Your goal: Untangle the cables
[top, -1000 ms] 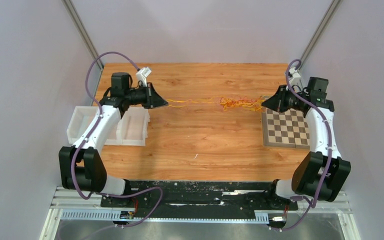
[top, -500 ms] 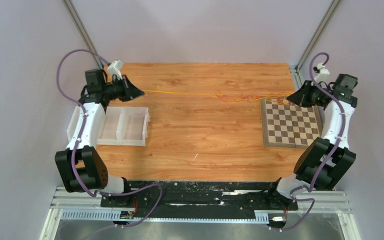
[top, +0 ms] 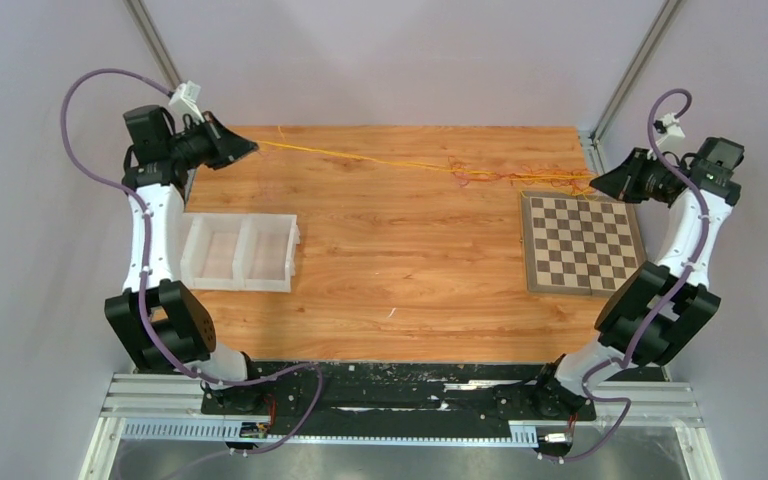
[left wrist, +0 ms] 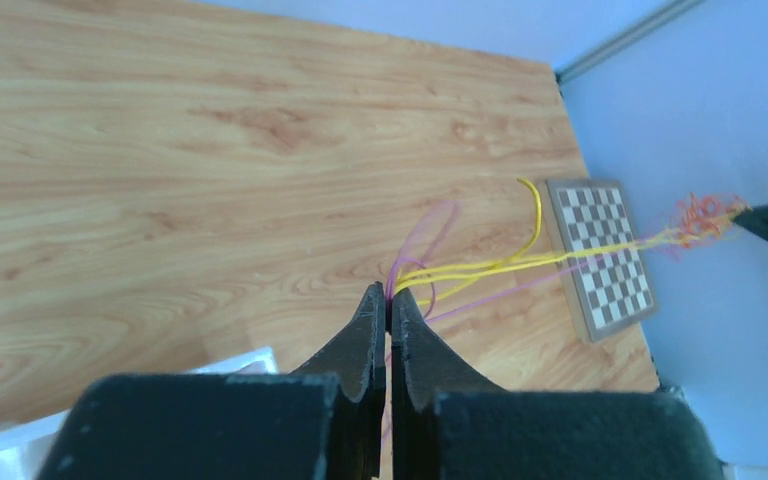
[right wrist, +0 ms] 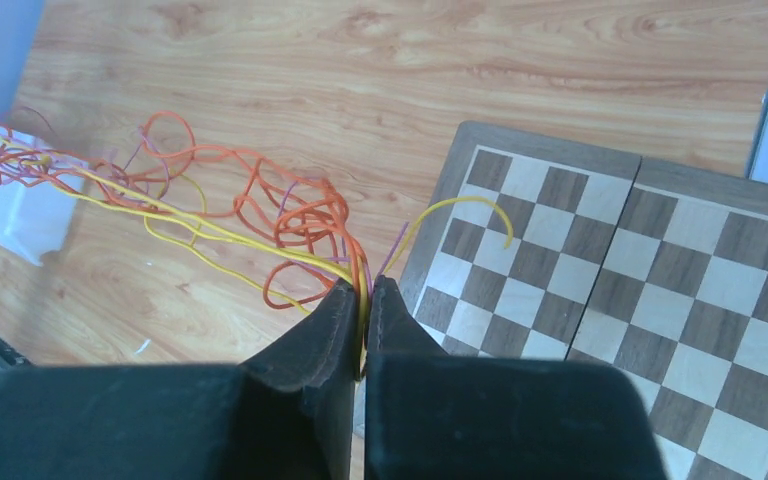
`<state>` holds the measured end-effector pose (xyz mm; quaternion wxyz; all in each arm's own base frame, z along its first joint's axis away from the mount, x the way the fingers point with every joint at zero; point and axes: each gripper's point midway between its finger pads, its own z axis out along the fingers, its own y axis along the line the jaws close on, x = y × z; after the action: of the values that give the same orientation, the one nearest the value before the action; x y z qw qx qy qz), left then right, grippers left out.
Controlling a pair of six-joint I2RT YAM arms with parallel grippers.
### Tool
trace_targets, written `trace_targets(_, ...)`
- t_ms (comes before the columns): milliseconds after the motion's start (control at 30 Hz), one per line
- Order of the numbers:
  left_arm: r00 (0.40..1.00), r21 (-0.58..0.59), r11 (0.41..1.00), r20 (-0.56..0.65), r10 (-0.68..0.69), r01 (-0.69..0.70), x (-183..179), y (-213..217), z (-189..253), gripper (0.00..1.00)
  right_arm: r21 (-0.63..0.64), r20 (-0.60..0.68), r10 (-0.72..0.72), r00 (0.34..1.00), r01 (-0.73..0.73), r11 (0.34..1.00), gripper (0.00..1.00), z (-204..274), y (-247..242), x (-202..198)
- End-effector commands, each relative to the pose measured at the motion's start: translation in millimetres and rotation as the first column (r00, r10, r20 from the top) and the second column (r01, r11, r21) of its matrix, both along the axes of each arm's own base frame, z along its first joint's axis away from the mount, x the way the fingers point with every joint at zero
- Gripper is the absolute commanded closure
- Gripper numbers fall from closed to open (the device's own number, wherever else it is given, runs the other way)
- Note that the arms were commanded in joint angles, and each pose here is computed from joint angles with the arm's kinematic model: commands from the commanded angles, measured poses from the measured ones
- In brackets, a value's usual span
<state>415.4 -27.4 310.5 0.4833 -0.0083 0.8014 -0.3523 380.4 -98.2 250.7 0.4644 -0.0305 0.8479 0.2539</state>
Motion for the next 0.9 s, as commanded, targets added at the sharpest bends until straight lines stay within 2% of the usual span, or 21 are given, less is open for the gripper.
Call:
trace_targets(0, 0.918, 0.065, 0.920, 0.122, 0.378, -0.387, 35, 122, 39, 1.00, -0.205, 0.072, -0.221, 0.973, 0.231, 0.951, 1.00, 9, -100, 4)
trace_targets(167, 0.898, 0.063, 0.903, 0.155, 0.412, -0.425, 40, 146, 56, 1.00, -0.217, 0.075, -0.233, 0.970, 0.244, 0.945, 1.00, 8, -110, 4)
trace_targets(300, 0.904, 0.037, 0.916, 0.181, 0.387, -0.400, 43, 142, 66, 1.00, -0.184, 0.075, -0.218, 0.973, 0.229, 0.956, 1.00, 10, -103, 8)
trace_targets(400, 0.923, 0.015, 0.940, 0.198, 0.330, -0.340, 46, 123, 75, 1.00, -0.163, 0.082, -0.180, 0.980, 0.191, 0.968, 1.00, 17, -85, 15)
trace_targets(567, 0.969, 0.041, 0.994, 0.230, 0.087, -0.099, 46, 34, 83, 1.00, -0.042, 0.126, 0.039, 0.991, -0.034, 0.999, 1.00, 41, 6, 25)
trace_targets(700, 0.976, 0.124, 0.990, 0.198, -0.090, 0.066, 40, -30, 61, 1.00, 0.020, 0.120, 0.257, 0.959, -0.261, 0.965, 1.00, 45, 99, 17)
trace_targets(833, 0.984, 0.174, 0.974, 0.080, -0.159, 0.143, 43, -65, 11, 1.00, 0.062, 0.035, 0.423, 0.905, -0.424, 0.903, 1.00, 10, 177, 1)
trace_targets(867, 0.989, 0.184, 0.974, 0.041, -0.145, 0.135, 46, -64, -2, 0.96, 0.058, -0.011, 0.448, 0.894, -0.447, 0.893, 1.00, -10, 190, -4)
